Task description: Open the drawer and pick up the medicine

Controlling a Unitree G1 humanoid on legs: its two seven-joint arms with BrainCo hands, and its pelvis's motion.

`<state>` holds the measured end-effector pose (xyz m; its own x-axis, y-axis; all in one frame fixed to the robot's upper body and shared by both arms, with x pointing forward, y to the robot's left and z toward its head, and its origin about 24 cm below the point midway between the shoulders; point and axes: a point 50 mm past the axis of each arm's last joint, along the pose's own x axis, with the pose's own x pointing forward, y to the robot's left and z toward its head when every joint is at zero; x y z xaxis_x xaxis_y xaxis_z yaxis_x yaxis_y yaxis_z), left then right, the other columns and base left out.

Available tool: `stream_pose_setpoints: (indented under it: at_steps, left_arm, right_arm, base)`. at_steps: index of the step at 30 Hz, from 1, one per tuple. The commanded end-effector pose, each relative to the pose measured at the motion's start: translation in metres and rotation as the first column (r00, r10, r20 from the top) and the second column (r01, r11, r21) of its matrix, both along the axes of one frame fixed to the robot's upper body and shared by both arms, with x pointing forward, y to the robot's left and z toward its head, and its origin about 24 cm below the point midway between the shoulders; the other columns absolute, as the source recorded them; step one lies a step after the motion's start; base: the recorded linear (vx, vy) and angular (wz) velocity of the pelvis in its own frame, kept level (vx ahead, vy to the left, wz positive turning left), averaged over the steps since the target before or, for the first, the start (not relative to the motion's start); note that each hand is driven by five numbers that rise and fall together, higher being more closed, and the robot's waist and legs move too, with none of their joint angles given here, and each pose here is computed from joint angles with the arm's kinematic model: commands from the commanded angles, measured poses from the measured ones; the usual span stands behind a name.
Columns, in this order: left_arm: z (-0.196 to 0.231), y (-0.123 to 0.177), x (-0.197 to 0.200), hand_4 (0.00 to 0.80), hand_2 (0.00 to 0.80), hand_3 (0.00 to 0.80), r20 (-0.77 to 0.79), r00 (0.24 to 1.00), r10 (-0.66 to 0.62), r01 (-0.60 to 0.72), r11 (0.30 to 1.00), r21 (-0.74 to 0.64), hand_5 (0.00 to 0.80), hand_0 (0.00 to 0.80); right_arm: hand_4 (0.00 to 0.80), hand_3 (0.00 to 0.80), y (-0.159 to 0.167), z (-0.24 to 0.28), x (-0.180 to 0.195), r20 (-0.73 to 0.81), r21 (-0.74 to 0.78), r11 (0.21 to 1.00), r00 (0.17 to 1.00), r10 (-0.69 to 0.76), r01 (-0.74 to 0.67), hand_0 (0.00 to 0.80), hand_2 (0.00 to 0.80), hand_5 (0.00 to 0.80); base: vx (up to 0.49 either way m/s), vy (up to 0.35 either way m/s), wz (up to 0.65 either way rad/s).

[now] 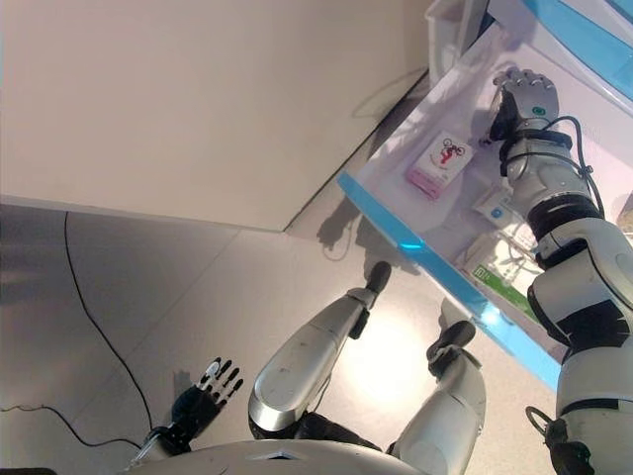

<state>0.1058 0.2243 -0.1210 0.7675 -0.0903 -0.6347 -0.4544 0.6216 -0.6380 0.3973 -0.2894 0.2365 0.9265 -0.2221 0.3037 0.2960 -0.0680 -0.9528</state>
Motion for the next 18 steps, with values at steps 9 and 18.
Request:
stream_pose_setpoints:
  at_steps: [9, 18]
  left_arm:
    - [-0.003, 0.001, -0.027, 0.000, 0.000, 0.000, -0.051, 0.999, -0.008, 0.009, 1.000, 0.020, 0.000, 0.000]
    - [-0.004, 0.001, -0.029, 0.000, 0.000, 0.000, -0.054, 0.999, -0.002, 0.003, 1.000, 0.017, 0.000, 0.000]
  right_arm:
    - [0.000, 0.000, -0.019, 0.022, -0.006, 0.016, -0.019, 0.996, 0.996, -0.087, 0.088, 0.000, 0.000, 0.000]
    - [0.800, 0.800, -0.023, 0.018, -0.007, -0.025, 0.011, 0.995, 0.995, -0.097, 0.097, 0.800, 0.800, 0.800]
  base:
    - [0.000, 0.000, 0.00]
    - [0.000, 0.000, 0.00]
